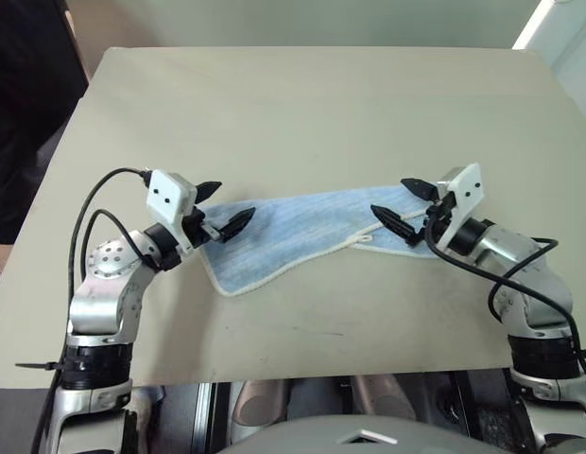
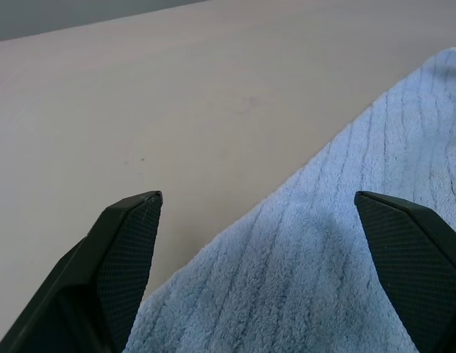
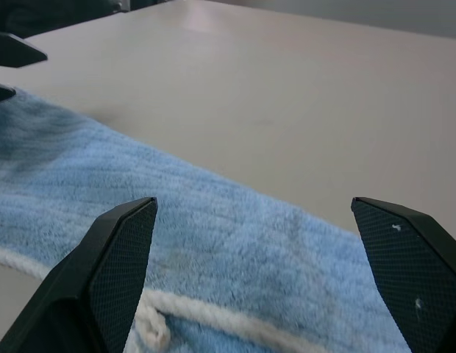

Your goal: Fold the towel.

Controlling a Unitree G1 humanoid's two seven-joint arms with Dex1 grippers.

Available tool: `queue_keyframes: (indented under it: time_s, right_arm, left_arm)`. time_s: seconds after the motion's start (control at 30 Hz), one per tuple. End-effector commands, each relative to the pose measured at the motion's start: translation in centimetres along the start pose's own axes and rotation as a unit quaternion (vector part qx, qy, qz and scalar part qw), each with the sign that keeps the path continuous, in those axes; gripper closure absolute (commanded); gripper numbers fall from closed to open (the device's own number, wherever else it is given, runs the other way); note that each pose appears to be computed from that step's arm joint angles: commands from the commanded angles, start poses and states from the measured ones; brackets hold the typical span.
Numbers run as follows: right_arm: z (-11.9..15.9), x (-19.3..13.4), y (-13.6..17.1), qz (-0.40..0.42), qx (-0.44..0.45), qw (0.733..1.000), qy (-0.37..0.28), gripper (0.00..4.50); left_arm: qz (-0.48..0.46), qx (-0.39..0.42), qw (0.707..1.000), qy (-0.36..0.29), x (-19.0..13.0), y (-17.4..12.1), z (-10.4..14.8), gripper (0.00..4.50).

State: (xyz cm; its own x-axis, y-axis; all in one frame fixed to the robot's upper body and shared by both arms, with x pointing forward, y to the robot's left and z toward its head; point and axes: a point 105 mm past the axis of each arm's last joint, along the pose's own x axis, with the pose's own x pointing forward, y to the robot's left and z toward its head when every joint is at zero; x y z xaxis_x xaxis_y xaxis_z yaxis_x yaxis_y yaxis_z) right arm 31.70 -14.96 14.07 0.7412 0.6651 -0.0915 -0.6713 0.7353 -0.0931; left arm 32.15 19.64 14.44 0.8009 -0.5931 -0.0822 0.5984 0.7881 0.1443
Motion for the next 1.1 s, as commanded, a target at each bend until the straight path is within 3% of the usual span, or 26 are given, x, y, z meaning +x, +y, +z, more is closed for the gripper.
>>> queue_keyframes:
  time_s: [0.03, 0.8, 0.93, 1.1]
  right_arm:
    - [1.3, -0.6, 0.2, -0.007, -0.012, 0.999, -0.031, 0.03]
    - [1.8, 0.2, -1.1, -0.027, -0.025, 0.998, -0.044, 0.03]
    - [1.7, 0.6, -1.2, -0.025, -0.027, 0.998, -0.044, 0.03]
    - [1.9, 1.1, -0.8, -0.02, -0.028, 0.998, -0.048, 0.03]
  left_arm:
    - [-0.011, 0.022, 1.0, -0.015, 0.0, 0.0, 1.7, 0.0]
    - [-0.045, 0.064, 0.997, -0.009, 1.0, -1.2, 2.4, 0.0]
    - [-0.075, 0.081, 0.994, -0.006, 1.1, -1.8, 2.9, 0.0]
    - [-0.229, 0.128, 0.963, 0.059, -1.1, -3.8, 2.2, 0.0]
